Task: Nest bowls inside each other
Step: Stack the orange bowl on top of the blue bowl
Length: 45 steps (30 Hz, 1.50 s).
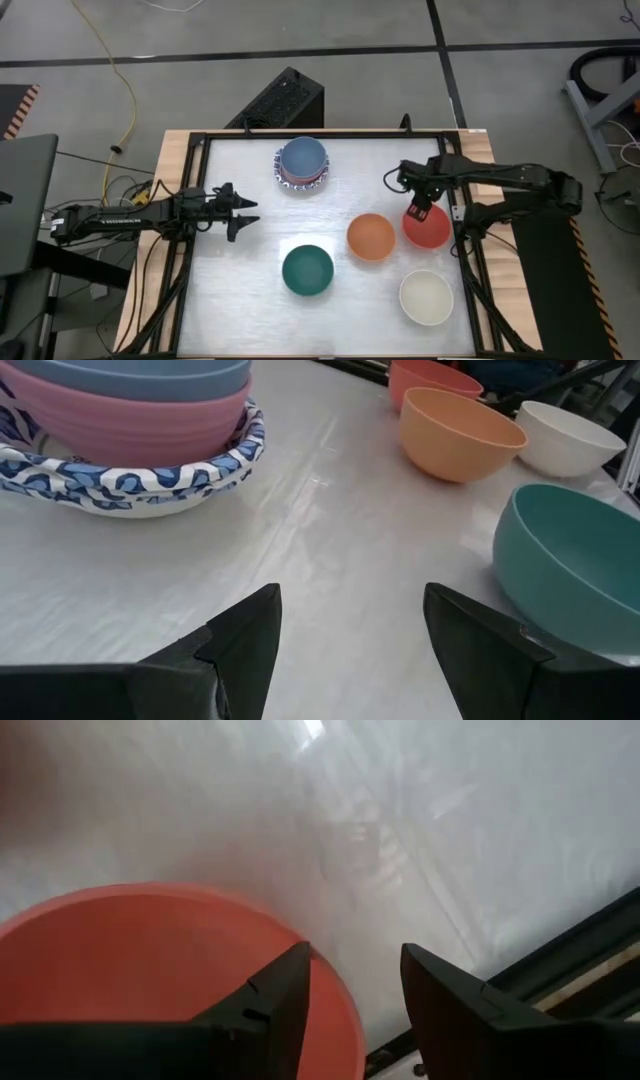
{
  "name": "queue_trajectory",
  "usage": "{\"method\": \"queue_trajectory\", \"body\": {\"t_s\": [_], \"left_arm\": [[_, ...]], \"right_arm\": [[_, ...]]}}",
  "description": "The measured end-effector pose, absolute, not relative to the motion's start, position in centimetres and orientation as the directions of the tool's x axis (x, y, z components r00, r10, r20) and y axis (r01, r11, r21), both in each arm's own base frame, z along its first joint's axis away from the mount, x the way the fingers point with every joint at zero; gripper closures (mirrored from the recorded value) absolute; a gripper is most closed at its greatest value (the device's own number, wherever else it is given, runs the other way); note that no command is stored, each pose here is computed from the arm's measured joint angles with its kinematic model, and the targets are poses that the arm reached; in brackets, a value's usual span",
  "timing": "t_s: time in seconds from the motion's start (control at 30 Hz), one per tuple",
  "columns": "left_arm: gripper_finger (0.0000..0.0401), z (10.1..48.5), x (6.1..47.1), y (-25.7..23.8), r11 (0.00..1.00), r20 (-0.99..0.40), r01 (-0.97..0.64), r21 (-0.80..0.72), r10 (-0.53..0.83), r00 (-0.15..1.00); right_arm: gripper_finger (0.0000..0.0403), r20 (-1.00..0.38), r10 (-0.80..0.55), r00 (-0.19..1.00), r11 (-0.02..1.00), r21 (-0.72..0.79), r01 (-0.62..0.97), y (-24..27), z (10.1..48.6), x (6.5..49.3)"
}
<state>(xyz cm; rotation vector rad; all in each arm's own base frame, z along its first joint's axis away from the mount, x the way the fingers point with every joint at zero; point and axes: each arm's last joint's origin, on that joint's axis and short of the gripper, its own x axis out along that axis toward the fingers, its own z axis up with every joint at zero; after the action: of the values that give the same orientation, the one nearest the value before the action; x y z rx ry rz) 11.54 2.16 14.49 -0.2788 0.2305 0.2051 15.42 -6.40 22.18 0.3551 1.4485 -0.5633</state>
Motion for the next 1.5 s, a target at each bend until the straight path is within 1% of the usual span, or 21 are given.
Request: {"method": "queue_trajectory", "body": {"t_s": [0.13,0.27,0.37,0.43,0.53,0.57,0.67,0.8,0.93,1.0,1.1,1.17,1.33,1.5], "left_arm": [[0.0166,14.5,11.5,2.2,0.941,-0.255,-0.232,-0.248,0.168,0.952],[0.0166,14.4,11.5,2.2,0.94,-0.263,-0.234,-0.247,0.167,0.95],[0.0166,14.3,11.5,2.2,0.941,-0.267,-0.234,-0.243,0.167,0.949],[0.0166,14.3,11.5,2.2,0.941,-0.267,-0.235,-0.243,0.168,0.949],[0.0166,14.3,11.5,2.2,0.941,-0.267,-0.235,-0.242,0.168,0.949],[0.0166,14.3,11.5,2.2,0.941,-0.267,-0.236,-0.242,0.169,0.949],[0.0166,14.3,11.5,2.2,0.941,-0.267,-0.236,-0.241,0.17,0.949],[0.0166,14.3,11.5,2.2,0.941,-0.268,-0.237,-0.24,0.17,0.948],[0.0166,14.3,11.5,2.2,0.941,-0.27,-0.237,-0.24,0.17,0.948],[0.0166,14.3,11.5,2.2,0.941,-0.269,-0.237,-0.24,0.17,0.948],[0.0166,14.3,11.5,2.2,0.941,-0.27,-0.238,-0.24,0.17,0.948],[0.0166,14.3,11.5,2.2,0.941,-0.27,-0.238,-0.24,0.17,0.948],[0.0166,14.3,11.5,2.2,0.941,-0.274,-0.238,-0.24,0.17,0.947],[0.0166,14.1,11.4,2.2,0.94,-0.29,-0.242,-0.239,0.169,0.942]], "right_arm": [[0.0226,-0.996,-0.088,0.008,0.848,-0.071,0.525,-6.9,21.4,16.0],[0.0233,-0.996,-0.053,-0.071,0.856,-0.082,0.51,-7.5,20.1,16.7],[0.0267,-0.989,-0.02,-0.144,0.857,-0.092,0.508,-7.8,19.0,17.0],[0.0306,-0.983,-0.003,-0.185,0.862,-0.096,0.497,-7.8,18.4,17.2],[0.0377,-0.974,0.014,-0.224,0.865,-0.1,0.491,-7.9,17.9,17.4],[0.0388,-0.974,0.016,-0.228,0.865,-0.1,0.491,-7.9,17.8,17.4],[0.0389,-0.975,0.013,-0.224,0.853,-0.106,0.512,-7.9,17.8,17.5],[0.0397,-0.983,-0.008,-0.181,0.842,-0.105,0.53,-7.8,18.6,17.3],[0.0398,-0.986,-0.105,-0.13,0.793,-0.162,0.587,-8.0,20.3,17.3],[0.0399,-0.986,-0.14,-0.086,0.778,-0.163,0.606,-8.1,21.4,17.3],[0.0399,-0.986,-0.164,-0.014,0.767,-0.136,0.627,-8.2,22.8,17.5],[0.0391,-0.988,-0.15,0.032,0.77,-0.097,0.631,-8.1,23.7,17.5],[0.0337,-0.99,-0.089,0.114,0.802,-0.003,0.597,-7.3,25.5,16.8],[0.0267,-0.984,-0.09,0.154,0.803,0.019,0.596,-6.3,26.4,15.8]]}}
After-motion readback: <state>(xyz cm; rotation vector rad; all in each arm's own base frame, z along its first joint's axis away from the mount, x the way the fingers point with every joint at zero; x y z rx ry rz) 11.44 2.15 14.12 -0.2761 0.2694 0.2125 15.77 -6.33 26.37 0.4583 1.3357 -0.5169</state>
